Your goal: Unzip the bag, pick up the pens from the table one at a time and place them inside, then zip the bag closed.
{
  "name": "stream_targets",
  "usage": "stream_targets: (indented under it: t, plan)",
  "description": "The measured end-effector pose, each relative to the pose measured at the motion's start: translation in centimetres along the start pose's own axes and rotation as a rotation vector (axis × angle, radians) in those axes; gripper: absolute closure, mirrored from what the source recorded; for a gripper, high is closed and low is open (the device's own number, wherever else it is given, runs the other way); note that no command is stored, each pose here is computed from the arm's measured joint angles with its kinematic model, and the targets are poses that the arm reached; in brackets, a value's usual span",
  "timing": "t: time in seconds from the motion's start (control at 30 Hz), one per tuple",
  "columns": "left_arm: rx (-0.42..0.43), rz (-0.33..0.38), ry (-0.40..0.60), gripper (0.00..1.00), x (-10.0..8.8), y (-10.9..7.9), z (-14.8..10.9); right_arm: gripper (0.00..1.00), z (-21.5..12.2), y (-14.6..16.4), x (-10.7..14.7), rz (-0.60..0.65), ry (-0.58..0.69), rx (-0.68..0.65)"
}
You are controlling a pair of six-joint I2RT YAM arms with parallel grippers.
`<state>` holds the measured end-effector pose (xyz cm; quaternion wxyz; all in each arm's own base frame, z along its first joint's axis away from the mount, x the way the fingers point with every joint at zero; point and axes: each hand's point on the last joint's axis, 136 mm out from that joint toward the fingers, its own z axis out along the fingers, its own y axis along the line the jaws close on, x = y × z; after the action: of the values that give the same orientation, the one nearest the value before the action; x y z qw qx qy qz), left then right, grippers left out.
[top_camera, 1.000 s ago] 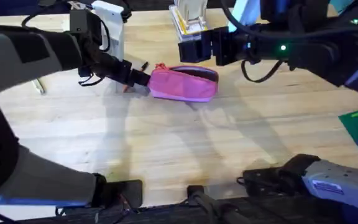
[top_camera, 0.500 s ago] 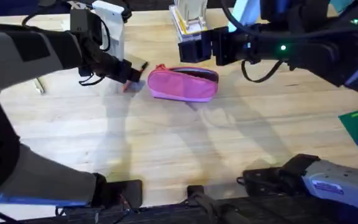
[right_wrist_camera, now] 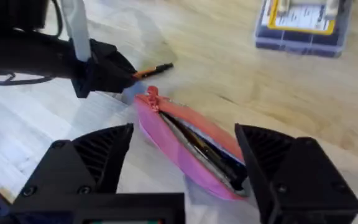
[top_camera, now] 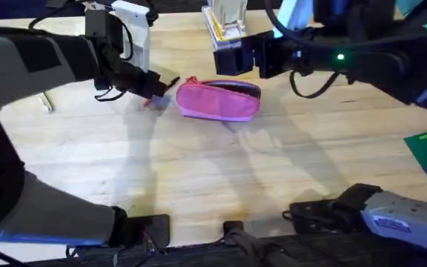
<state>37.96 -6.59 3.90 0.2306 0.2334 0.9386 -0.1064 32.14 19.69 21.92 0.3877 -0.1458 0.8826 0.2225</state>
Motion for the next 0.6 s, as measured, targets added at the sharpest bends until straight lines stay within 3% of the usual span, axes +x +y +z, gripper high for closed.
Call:
stream_targets:
  t: [0.23,0.43,0.6]
  plan:
    - [-0.035,0.003,0.007,0.960,-0.5,0.4,-1.3,0.004,-3.2,0.6,-1.5,-0.061,-0.078,-0.009]
    - [-0.104,0.060,-0.152,0.960,-4.9,0.2,-6.5,0.004,-5.1,0.6,-0.1,-0.062,-0.037,0.001]
    - [-0.123,0.128,-0.262,0.960,-7.4,-1.9,-10.3,0.004,-6.4,0.7,0.5,-0.066,-0.033,0.002]
